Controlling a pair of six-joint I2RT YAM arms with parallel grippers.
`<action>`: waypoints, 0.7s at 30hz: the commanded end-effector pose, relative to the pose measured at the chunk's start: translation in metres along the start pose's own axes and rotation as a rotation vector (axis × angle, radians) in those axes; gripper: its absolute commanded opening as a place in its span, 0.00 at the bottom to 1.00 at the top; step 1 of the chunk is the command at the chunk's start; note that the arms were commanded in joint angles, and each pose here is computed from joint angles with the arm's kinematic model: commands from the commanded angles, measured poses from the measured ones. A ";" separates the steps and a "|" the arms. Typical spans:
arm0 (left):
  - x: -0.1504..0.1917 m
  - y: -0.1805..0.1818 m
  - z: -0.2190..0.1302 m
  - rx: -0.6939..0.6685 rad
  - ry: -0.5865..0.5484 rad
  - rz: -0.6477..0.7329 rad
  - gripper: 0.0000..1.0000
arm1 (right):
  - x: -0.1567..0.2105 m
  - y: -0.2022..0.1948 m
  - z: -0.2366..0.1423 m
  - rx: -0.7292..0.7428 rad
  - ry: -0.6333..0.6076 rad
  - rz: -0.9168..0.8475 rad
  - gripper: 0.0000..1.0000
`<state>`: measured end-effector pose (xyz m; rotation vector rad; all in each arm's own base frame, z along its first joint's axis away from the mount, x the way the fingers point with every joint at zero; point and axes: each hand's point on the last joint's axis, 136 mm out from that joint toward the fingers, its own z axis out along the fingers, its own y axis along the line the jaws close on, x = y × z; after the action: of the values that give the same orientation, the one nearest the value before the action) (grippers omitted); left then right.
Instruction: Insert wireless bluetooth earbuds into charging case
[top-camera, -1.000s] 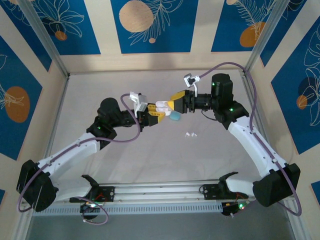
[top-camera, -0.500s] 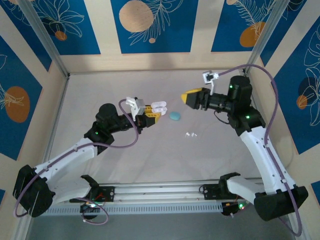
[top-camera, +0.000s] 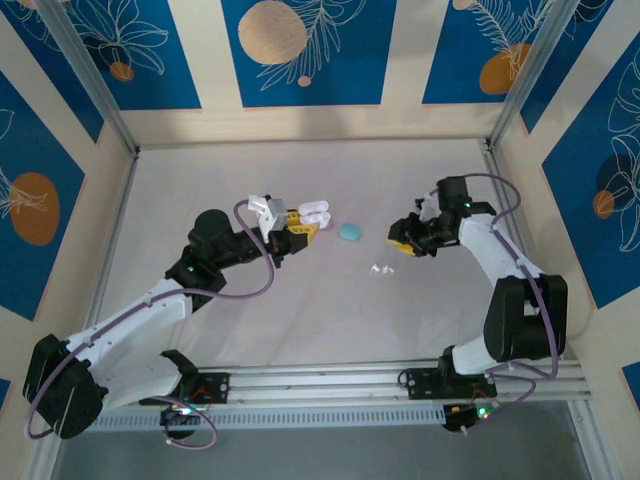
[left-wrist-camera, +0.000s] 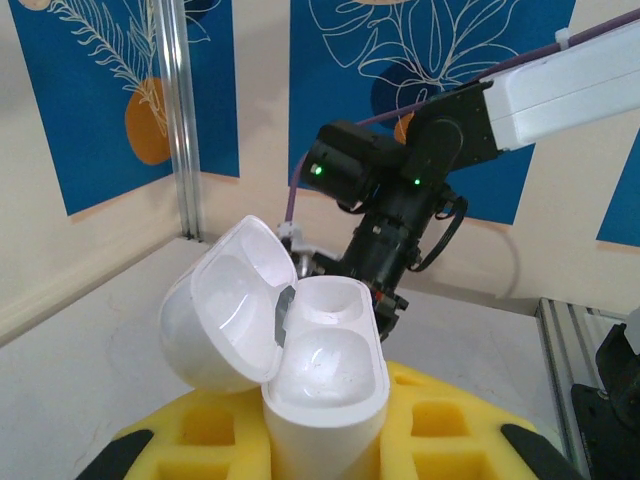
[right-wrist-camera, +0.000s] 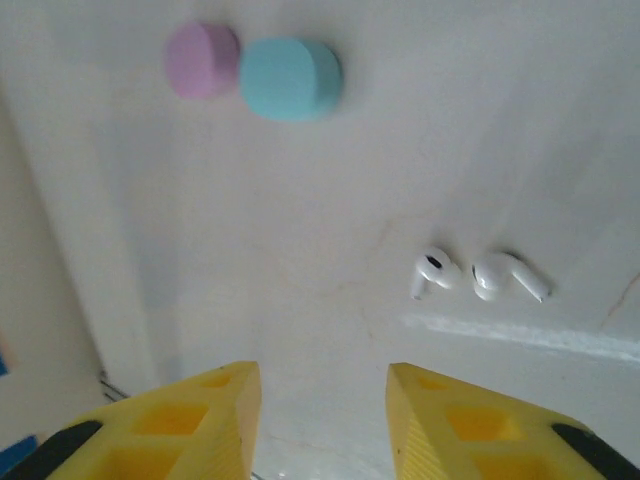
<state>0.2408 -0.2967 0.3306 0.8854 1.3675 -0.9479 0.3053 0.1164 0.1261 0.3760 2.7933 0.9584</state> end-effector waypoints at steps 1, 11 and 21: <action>-0.002 -0.001 0.003 0.003 -0.015 0.022 0.19 | 0.008 -0.012 0.013 0.115 0.071 -0.107 0.37; -0.002 0.000 0.004 -0.001 -0.008 0.005 0.19 | -0.010 -0.027 0.050 0.136 0.138 -0.111 0.46; 0.001 0.001 0.004 -0.009 0.007 -0.001 0.19 | -0.012 -0.044 0.074 0.121 0.177 -0.038 0.47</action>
<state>0.2454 -0.2996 0.3204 0.8874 1.4024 -0.9478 0.3211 0.1172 0.0390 0.2663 3.0389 0.7990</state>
